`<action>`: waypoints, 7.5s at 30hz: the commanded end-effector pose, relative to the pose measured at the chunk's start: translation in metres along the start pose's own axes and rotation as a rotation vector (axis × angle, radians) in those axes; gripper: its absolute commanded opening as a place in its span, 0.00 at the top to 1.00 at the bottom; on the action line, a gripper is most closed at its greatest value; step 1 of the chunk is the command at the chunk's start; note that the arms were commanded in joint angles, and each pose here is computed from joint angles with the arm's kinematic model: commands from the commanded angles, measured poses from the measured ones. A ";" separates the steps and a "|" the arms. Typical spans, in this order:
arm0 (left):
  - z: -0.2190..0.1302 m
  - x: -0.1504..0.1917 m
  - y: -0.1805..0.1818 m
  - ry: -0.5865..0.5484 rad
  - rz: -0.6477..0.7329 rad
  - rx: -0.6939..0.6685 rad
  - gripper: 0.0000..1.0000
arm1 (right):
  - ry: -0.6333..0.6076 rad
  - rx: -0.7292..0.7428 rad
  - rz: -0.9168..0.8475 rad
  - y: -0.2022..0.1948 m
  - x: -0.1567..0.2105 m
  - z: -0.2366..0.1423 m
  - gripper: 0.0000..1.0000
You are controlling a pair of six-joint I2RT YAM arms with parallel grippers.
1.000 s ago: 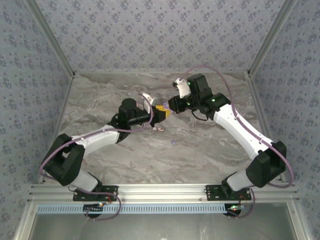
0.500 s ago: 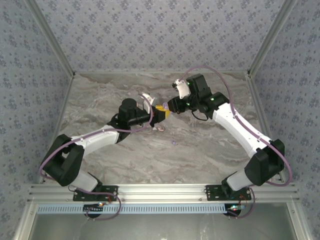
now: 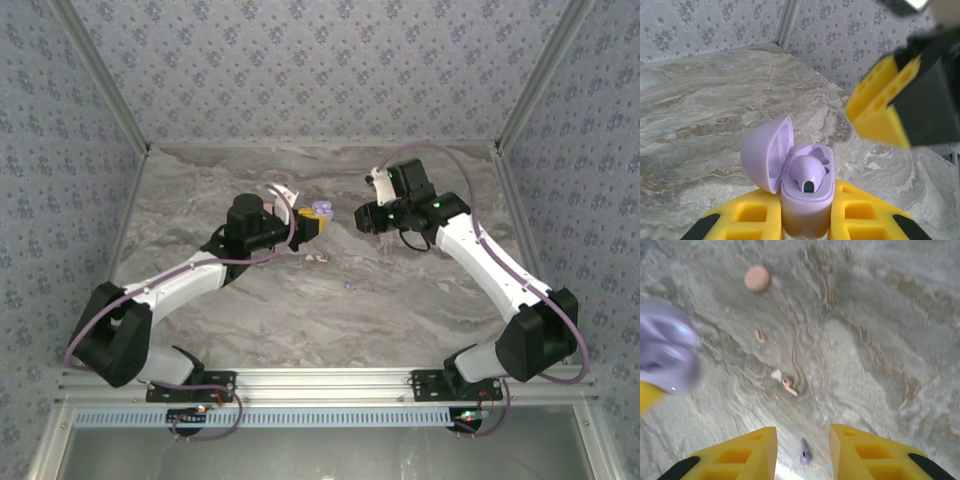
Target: Insert the wireless bluetooth earbuds into the charging case
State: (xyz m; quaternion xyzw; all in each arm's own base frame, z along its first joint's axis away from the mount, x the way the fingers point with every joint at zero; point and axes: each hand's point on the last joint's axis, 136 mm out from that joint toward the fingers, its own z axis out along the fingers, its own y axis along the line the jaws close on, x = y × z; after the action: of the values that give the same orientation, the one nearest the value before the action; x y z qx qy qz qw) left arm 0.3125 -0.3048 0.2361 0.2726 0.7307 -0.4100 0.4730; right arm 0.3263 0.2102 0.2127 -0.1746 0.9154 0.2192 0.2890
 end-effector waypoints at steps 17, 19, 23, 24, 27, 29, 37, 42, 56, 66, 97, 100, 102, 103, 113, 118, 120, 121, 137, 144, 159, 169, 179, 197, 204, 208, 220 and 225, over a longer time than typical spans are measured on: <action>-0.043 -0.003 -0.004 0.020 0.031 -0.071 0.87 | 0.396 -0.034 0.057 0.007 0.133 0.062 0.55; -0.046 -0.003 -0.004 0.015 0.034 -0.079 0.87 | 0.415 -0.026 0.052 0.007 0.138 0.069 0.52; -0.051 -0.007 -0.005 -0.016 0.038 -0.080 0.87 | 0.444 -0.016 0.052 0.009 0.145 0.082 0.51; -0.051 -0.007 -0.005 -0.016 0.039 -0.080 0.87 | 0.446 -0.007 0.052 0.008 0.145 0.085 0.52; -0.052 -0.007 -0.005 -0.016 0.038 -0.081 0.87 | 0.461 0.021 0.054 0.006 0.149 0.094 0.52; -0.053 -0.008 -0.005 -0.019 0.040 -0.085 0.87 | 0.477 0.038 0.061 0.005 0.153 0.099 0.53; -0.055 -0.008 -0.005 -0.018 0.045 -0.091 0.87 | 0.472 0.095 0.061 0.001 0.155 0.115 0.52; -0.055 -0.009 -0.005 -0.020 0.045 -0.087 0.87 | 0.482 0.100 0.062 0.001 0.157 0.121 0.54; -0.053 -0.007 -0.002 -0.013 0.045 -0.093 0.87 | 0.546 0.207 0.002 -0.009 0.168 0.128 0.65; -0.052 -0.005 -0.001 -0.006 0.043 -0.096 0.87 | 0.545 0.301 -0.034 -0.042 0.154 0.120 0.75; -0.049 -0.005 0.003 -0.008 0.039 -0.105 0.87 | 0.492 0.101 -0.039 -0.029 0.113 0.105 0.52; -0.048 -0.005 0.003 -0.007 0.037 -0.104 0.87 | 0.497 0.065 -0.013 -0.023 0.118 0.107 0.61; -0.048 -0.005 0.002 -0.008 0.038 -0.103 0.87 | 0.506 0.055 -0.001 -0.021 0.122 0.109 0.69; -0.048 -0.004 0.002 -0.007 0.036 -0.103 0.88 | 0.511 0.046 0.005 -0.020 0.124 0.110 0.73; -0.049 -0.005 0.003 -0.007 0.038 -0.111 0.88 | 0.543 0.056 0.038 -0.022 0.138 0.125 0.82; -0.049 -0.005 0.003 -0.004 0.040 -0.111 0.88 | 0.566 0.106 0.041 -0.032 0.144 0.129 0.83; -0.049 -0.005 0.002 -0.005 0.040 -0.109 0.88 | 0.571 0.118 0.042 -0.034 0.146 0.130 0.83; -0.049 -0.005 0.003 -0.006 0.040 -0.111 0.87 | 0.570 0.126 0.044 -0.036 0.145 0.130 0.84; -0.048 -0.004 0.004 -0.001 0.038 -0.111 0.88 | 0.527 0.322 0.028 -0.065 0.131 0.125 0.84; -0.049 -0.004 0.004 -0.002 0.039 -0.112 0.87 | 0.500 0.322 0.020 -0.062 0.123 0.116 0.81; -0.050 -0.006 0.003 -0.007 0.045 -0.115 0.88 | 0.458 0.211 0.128 -0.040 0.100 0.104 0.57; -0.050 -0.006 0.002 -0.006 0.049 -0.108 0.88 | 0.472 0.231 0.254 -0.042 0.103 0.117 0.55; -0.050 -0.005 0.002 -0.003 0.053 -0.106 0.88 | 0.498 0.272 0.281 -0.048 0.111 0.125 0.56; -0.049 -0.005 0.001 0.001 0.055 -0.102 0.87 | 0.532 0.306 0.275 -0.054 0.119 0.133 0.60; -0.049 -0.005 0.001 0.002 0.053 -0.104 0.87 | 0.544 0.311 0.273 -0.054 0.122 0.136 0.63; -0.049 -0.005 0.002 0.001 0.054 -0.105 0.87 | 0.545 0.310 0.273 -0.054 0.123 0.137 0.64; -0.050 -0.005 0.001 0.000 0.053 -0.106 0.88 | 0.551 0.321 0.267 -0.055 0.123 0.141 0.66; -0.050 -0.003 0.002 0.003 0.051 -0.106 0.87 | 0.559 0.330 0.261 -0.056 0.125 0.142 0.66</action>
State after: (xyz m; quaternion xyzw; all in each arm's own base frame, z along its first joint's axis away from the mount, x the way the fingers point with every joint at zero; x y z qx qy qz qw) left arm 0.2907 -0.2617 0.2381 0.2604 0.7561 -0.3604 0.4802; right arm 0.3210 0.2131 0.0202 -0.0652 0.9952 0.0649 0.0334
